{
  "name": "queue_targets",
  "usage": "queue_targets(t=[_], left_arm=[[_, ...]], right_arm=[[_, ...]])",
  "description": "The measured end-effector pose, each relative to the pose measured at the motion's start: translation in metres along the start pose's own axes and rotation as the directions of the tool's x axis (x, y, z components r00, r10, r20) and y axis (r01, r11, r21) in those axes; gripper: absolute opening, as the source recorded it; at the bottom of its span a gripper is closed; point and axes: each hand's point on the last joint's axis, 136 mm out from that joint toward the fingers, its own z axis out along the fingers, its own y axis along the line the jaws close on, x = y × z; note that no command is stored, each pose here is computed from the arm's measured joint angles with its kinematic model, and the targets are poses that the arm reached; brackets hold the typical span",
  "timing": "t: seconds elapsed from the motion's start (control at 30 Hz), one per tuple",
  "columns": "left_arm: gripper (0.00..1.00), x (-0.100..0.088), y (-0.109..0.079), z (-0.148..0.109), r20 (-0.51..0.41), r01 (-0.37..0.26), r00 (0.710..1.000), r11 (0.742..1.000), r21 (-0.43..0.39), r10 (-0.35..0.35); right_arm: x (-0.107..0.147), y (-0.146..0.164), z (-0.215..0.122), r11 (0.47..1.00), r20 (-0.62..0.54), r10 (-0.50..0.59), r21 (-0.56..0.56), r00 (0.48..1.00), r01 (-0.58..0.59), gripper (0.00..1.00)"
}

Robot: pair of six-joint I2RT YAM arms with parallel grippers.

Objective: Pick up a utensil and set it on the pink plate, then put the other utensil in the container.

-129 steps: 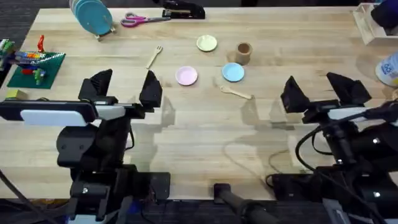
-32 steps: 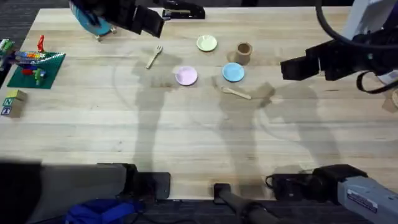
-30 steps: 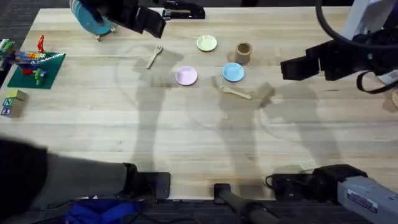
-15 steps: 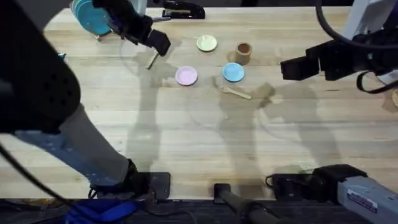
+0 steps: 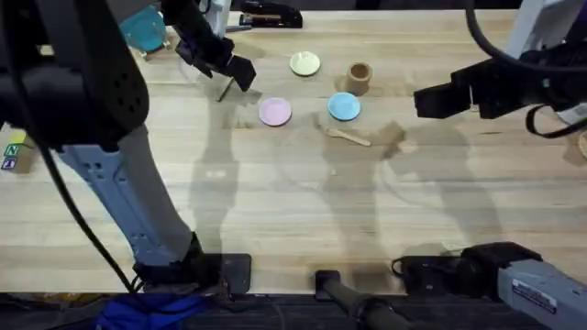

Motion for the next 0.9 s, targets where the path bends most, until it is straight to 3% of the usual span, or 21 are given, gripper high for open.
queue_targets(t=[0.33, 0.9], left_arm=[[0.992, -0.01, 0.006, 0.007, 0.025, -0.003, 1.0, 1.0, -0.012, 0.003], [0.993, -0.006, 0.014, 0.015, 0.013, 0.016, 1.0, 1.0, -0.009, -0.016]], right_arm=[[0.0, 0.0, 0.0, 1.0, 0.0, 0.0, 0.0, 1.0, 0.0, 0.998], [0.0, 0.0, 0.0, 1.0, 0.0, 0.0, 0.0, 1.0, 0.0, 0.997]])
